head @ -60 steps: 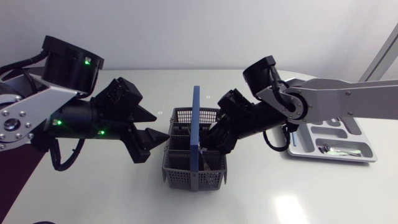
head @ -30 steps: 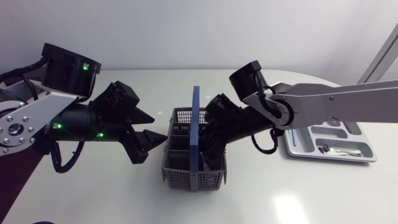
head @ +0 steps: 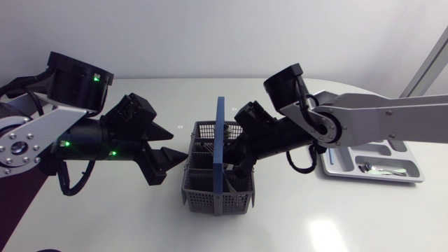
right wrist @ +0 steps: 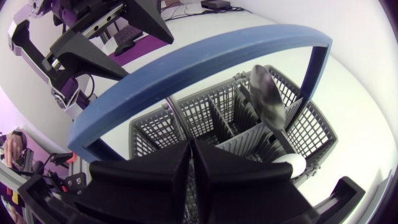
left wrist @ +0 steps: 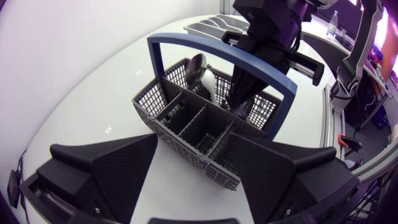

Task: Unload the cutlery basket into the drawer organizer.

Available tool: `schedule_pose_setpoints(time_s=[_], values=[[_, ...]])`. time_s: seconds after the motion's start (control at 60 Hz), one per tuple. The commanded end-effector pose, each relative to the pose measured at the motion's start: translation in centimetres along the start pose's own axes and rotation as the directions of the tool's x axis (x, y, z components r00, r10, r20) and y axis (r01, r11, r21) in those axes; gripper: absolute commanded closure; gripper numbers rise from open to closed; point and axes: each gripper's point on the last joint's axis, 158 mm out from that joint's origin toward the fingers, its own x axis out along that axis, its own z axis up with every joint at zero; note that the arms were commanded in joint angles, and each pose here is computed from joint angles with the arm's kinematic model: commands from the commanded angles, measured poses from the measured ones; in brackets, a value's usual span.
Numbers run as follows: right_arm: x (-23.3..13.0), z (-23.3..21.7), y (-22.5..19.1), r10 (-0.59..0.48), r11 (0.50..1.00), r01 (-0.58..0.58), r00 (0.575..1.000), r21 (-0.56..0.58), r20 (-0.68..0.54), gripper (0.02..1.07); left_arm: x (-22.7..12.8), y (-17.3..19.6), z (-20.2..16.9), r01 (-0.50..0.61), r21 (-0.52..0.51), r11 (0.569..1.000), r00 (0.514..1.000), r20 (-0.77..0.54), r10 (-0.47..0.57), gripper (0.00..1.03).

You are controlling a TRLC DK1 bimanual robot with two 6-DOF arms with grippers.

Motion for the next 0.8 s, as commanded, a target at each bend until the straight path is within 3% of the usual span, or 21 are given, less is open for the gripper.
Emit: schedule_pose_setpoints(time_s=[0.0,0.25,0.5,0.783], values=[[-1.0,0.1,0.4,0.002,1.000,-0.003,1.000,0.030,0.025,1.01,0.0,-0.2,-0.8,0.006,-0.021,1.000,1.000,-0.004,-0.006,0.23],[-2.5,0.3,0.5,-0.005,0.999,0.002,0.998,0.046,0.064,1.01,-0.1,-0.2,-0.7,0.004,-0.021,1.000,1.000,-0.002,-0.004,0.23],[-7.1,0.7,-0.9,-0.010,0.989,-0.026,0.972,0.148,0.233,1.01,0.0,0.0,-0.8,0.000,-0.026,1.000,1.000,-0.001,0.000,0.21],[-5.0,-1.1,-1.5,-0.057,0.985,0.030,0.986,0.171,0.154,1.01,0.9,-1.8,-0.3,0.043,0.001,0.999,0.999,0.002,-0.043,0.20]])
